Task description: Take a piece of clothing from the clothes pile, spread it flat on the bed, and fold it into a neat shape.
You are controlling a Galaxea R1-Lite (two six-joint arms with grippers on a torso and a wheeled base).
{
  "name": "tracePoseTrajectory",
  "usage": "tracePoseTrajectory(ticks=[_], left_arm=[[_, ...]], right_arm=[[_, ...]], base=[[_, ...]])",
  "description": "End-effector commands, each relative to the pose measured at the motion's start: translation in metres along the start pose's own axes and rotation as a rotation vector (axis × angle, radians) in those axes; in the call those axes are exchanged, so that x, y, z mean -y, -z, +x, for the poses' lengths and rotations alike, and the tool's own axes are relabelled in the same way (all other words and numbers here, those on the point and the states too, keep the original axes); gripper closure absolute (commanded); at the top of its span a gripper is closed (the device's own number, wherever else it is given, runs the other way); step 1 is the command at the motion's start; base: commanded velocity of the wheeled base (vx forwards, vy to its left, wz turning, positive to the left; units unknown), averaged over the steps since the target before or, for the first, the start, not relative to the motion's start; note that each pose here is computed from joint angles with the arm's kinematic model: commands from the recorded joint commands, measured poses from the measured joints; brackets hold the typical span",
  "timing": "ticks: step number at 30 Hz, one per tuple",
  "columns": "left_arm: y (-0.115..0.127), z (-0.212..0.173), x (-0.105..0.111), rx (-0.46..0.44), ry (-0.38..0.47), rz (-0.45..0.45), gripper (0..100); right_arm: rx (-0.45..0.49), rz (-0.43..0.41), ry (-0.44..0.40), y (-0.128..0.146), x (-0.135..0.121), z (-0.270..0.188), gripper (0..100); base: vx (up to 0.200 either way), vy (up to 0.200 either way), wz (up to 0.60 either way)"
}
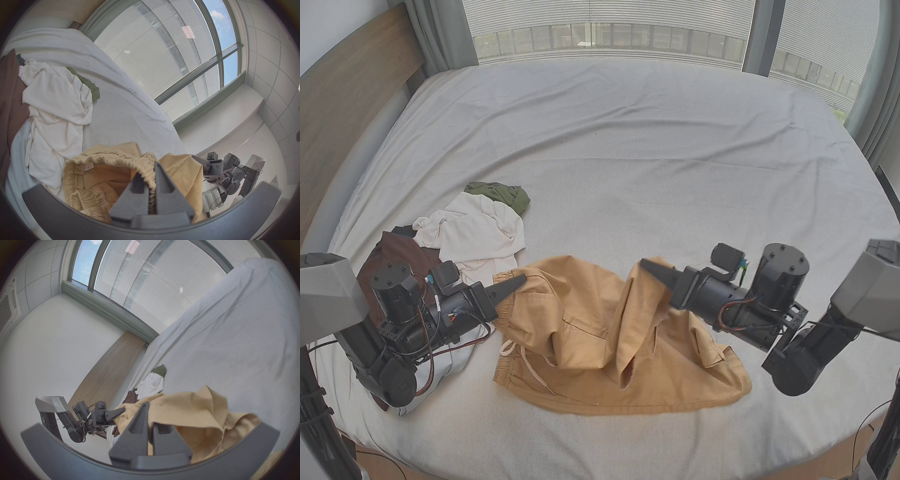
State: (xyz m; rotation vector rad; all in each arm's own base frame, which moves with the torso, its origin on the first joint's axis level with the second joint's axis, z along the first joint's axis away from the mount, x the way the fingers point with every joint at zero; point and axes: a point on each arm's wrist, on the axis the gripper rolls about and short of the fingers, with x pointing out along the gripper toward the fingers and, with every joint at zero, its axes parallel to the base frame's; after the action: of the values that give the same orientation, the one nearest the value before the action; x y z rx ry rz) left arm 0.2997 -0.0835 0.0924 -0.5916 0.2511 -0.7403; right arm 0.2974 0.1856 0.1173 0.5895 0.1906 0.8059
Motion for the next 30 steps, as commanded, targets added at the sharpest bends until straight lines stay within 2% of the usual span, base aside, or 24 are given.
tracePoseTrajectory(ticks=[1,18,21,30], left_arm=[[-0.007,0.003,0.003,0.026,0.021,0.023,100],[-0.022,0.010,0.004,0.075,0.047,0.048,100],[-0.028,0.008,0.011,0.094,0.061,0.061,100],[-0.039,0.006,0.016,0.131,0.077,0.083,100]], right_arm=[[0.052,-0.017,0.016,-0.026,0.004,-0.021,100],[0.056,-0.039,0.033,-0.050,0.027,-0.052,100],[0.055,-0.040,0.032,-0.052,0.029,-0.054,100],[0.102,-0.051,0.032,-0.070,0.031,-0.064,100]], base=[[0.000,0.000,0.00],[0.000,0.000,0.00],[0.000,0.000,0.00],[0.000,0.000,0.00]])
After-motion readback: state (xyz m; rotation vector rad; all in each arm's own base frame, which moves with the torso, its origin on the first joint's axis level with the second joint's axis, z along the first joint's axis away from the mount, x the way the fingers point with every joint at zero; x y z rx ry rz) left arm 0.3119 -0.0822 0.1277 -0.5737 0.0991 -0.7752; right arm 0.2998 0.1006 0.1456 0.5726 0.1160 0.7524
